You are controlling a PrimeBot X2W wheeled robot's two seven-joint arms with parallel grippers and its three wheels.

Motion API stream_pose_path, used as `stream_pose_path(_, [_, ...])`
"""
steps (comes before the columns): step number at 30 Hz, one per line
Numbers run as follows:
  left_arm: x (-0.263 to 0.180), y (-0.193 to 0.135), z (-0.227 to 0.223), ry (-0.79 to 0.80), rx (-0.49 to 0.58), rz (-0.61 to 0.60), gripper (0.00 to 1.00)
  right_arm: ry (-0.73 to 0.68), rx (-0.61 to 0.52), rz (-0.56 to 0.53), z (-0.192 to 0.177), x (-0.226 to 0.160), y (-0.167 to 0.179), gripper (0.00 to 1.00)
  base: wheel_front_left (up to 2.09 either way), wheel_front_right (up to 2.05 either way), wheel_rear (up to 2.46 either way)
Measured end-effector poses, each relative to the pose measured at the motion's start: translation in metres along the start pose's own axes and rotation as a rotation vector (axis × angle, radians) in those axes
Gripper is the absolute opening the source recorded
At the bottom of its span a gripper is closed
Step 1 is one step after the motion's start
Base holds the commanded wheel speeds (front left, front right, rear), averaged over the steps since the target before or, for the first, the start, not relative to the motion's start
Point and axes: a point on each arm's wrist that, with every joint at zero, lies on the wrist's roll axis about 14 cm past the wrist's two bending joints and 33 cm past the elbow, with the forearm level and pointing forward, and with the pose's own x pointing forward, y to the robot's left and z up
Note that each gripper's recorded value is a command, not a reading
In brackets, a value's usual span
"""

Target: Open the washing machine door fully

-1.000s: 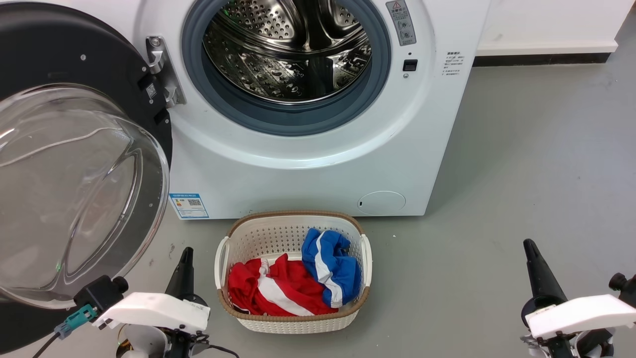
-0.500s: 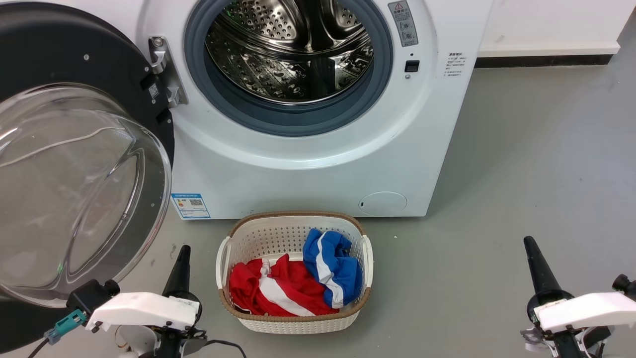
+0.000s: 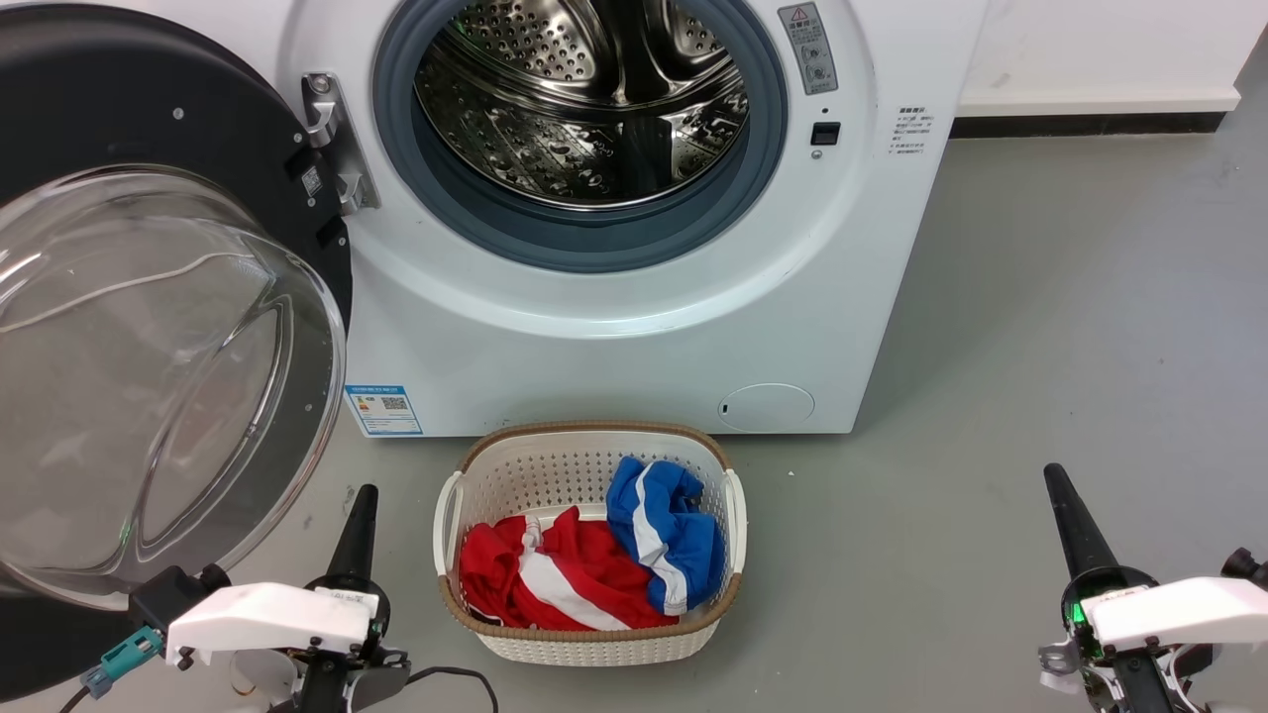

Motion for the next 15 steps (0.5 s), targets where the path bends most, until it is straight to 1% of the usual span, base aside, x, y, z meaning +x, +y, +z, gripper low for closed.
stream_pose_path(15, [-0.0013,-0.0028,0.0066,-0.012,-0.136,-0.023,0.0,-0.003,0.143,0.007,0.0005,0.0028,0.0012,0.0,0.0,0.0,0.0])
